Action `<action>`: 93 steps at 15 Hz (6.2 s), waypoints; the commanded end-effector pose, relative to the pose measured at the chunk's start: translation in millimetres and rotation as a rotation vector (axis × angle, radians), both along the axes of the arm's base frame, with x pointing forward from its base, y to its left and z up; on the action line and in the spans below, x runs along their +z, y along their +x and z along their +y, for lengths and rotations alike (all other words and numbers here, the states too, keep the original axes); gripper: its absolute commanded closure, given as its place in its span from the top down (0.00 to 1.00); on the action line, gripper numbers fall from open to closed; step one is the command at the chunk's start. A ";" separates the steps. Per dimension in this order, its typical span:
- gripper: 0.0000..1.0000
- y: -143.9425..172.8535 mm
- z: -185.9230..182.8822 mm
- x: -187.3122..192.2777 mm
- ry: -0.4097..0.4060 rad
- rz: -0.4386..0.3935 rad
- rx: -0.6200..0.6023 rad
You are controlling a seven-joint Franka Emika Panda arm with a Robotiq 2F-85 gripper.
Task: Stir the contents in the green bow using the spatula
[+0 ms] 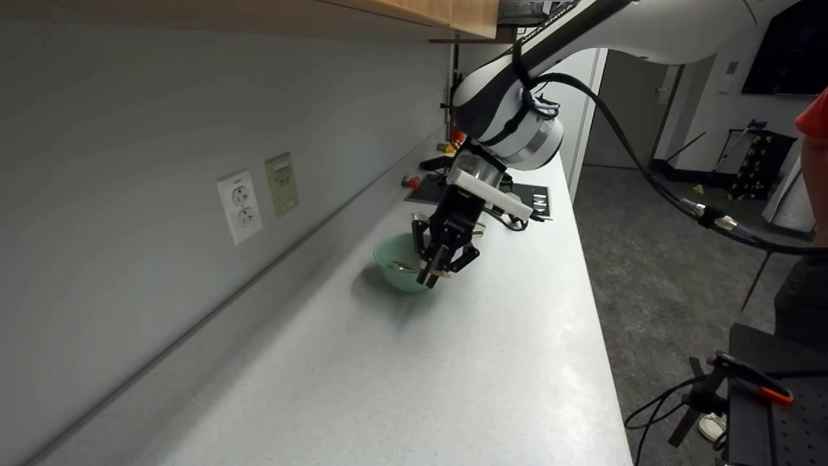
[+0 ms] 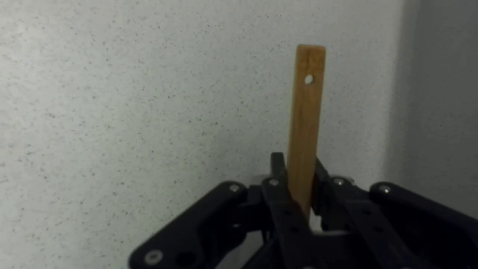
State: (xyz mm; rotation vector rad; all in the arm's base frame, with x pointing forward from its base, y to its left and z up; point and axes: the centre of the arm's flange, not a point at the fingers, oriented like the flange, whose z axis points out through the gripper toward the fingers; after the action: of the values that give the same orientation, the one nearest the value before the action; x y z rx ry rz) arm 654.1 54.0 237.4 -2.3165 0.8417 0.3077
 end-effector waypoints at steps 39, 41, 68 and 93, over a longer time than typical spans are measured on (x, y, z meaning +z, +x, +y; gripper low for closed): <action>0.04 5.5 -12.9 31.2 -0.013 -0.011 -0.101; 0.04 1.3 -5.2 40.9 -0.037 -0.020 -0.077; 0.66 11.6 -40.5 32.2 -0.357 -0.239 -0.128; 1.00 -125.1 -33.0 94.9 -0.622 -0.349 0.070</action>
State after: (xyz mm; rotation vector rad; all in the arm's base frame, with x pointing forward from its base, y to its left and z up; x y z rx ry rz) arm 570.4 16.5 308.1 -2.7625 0.8068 -0.3044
